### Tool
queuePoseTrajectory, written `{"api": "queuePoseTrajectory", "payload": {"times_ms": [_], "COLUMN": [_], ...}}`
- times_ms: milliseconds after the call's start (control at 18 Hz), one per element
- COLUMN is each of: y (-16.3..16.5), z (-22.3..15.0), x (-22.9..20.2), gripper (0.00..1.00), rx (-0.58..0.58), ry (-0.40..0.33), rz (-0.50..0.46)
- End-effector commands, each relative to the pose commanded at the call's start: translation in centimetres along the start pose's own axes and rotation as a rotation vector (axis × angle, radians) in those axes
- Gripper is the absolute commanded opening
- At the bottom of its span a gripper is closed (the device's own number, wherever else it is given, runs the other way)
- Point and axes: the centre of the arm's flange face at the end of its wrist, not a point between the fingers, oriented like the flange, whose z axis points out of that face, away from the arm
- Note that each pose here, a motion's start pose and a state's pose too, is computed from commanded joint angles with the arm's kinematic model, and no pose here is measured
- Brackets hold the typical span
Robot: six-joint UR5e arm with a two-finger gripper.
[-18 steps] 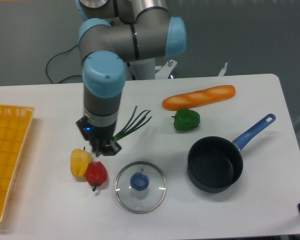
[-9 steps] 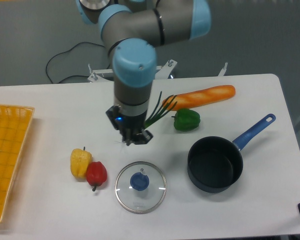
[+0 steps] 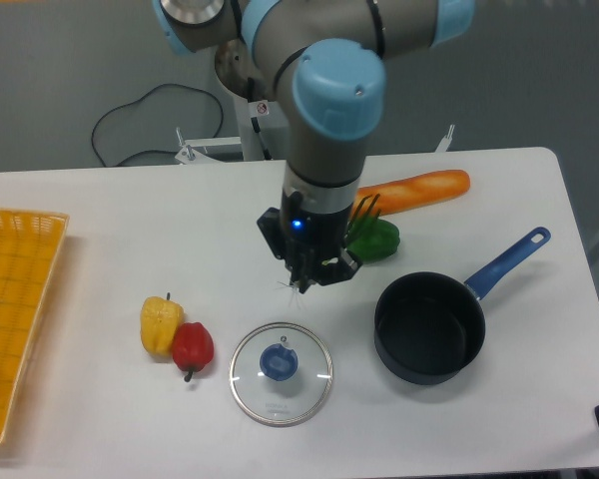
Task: Pick up the green onion
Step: 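Hold the green onion above the green pepper beside the saucepan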
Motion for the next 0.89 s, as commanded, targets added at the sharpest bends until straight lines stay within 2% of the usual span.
{"api": "queuePoseTrajectory", "payload": {"times_ms": [278,889], "y": [0.5,0.7], "z": [-0.3,1.1], "x": [-1.0,-0.6], "gripper": [0.12,0.12], "rx": [0.011,-0.009], "ry": [-0.021,0.002], "rz": [-0.009,-0.005]}}
